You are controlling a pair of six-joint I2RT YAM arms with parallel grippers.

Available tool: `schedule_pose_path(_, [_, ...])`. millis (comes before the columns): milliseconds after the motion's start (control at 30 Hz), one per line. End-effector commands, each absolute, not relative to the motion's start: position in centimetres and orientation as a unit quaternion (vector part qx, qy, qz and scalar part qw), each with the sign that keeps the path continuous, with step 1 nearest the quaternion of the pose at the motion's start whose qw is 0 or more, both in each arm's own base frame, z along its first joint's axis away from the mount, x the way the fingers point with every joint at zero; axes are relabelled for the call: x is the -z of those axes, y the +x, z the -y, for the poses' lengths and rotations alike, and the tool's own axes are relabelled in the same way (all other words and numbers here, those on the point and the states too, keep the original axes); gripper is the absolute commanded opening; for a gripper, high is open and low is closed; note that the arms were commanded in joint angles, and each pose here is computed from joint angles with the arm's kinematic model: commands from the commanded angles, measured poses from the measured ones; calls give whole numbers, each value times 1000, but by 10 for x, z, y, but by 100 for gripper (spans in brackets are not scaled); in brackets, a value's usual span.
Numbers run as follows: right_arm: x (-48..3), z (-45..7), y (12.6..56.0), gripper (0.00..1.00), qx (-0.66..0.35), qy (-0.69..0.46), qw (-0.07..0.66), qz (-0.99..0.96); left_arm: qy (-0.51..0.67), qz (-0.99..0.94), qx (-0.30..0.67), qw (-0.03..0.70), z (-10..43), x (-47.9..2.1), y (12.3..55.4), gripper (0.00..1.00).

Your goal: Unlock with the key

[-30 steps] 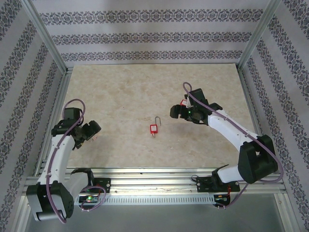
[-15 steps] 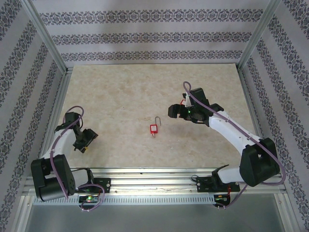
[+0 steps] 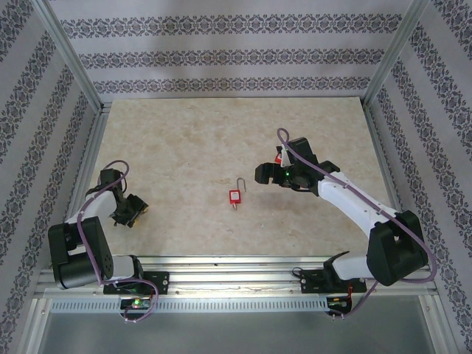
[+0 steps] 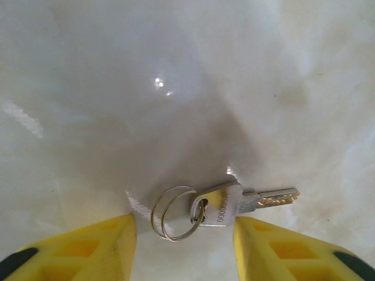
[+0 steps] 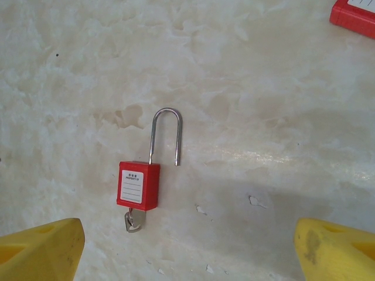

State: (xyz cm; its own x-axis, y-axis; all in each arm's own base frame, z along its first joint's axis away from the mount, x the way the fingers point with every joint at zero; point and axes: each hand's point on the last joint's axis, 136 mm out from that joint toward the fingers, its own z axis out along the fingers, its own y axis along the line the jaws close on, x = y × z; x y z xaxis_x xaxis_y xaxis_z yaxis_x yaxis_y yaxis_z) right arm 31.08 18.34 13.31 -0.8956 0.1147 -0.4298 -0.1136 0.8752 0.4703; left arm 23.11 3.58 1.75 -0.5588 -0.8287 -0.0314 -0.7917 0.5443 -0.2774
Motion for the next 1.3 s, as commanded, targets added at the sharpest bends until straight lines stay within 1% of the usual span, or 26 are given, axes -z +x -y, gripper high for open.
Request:
schedule_pose_path(0, [-141, -187, 306, 91, -261, -6, 235, -936, -458, -871, 144, 99, -34, -13, 246, 39])
schedule_pose_path(133, [-145, -187, 304, 92, -263, -8, 239, -935, -441, -879, 146, 104, -35, -17, 252, 28])
schedule_pose_path(233, [-148, -190, 301, 91, -267, -8, 241, -933, -422, -884, 160, 118, -31, -26, 258, 17])
schedule_pose_path(333, [-148, -200, 295, 91, -277, -16, 238, -931, -406, -888, 175, 128, -27, -33, 262, 11])
schedule_pose_path(400, [-149, -211, 291, 91, -283, -30, 235, -929, -395, -888, 194, 133, -21, -38, 264, 5])
schedule_pose_path(500, [-148, -225, 283, 91, -283, -42, 230, -930, -386, -886, 216, 144, -14, -47, 264, 1])
schedule_pose_path(600, [-147, -240, 278, 91, -294, -46, 225, -928, -374, -882, 239, 161, -6, -58, 264, 0])
schedule_pose_path(767, [-150, -276, 268, 91, -344, -66, 216, -911, -348, -860, 298, 224, 15, -100, 269, 0])
schedule_pose_path(867, [-147, -288, 267, 91, -351, -68, 208, -910, -336, -860, 305, 232, 20, -115, 262, 0])
schedule_pose_path(933, [-150, -295, 266, 91, -365, -68, 209, -905, -322, -853, 326, 248, 27, -131, 262, 0])
schedule_pose_path(1033, [-160, -309, 269, 91, -417, -52, 213, -882, -284, -838, 377, 276, 47, -158, 269, 0])
schedule_pose_path(1133, [-170, -316, 274, 92, -443, -26, 209, -871, -237, -841, 389, 291, 68, -178, 276, 0])
schedule_pose_path(1267, [-179, -330, 278, 92, -489, 27, 170, -855, -166, -845, 401, 313, 103, -200, 286, 0])
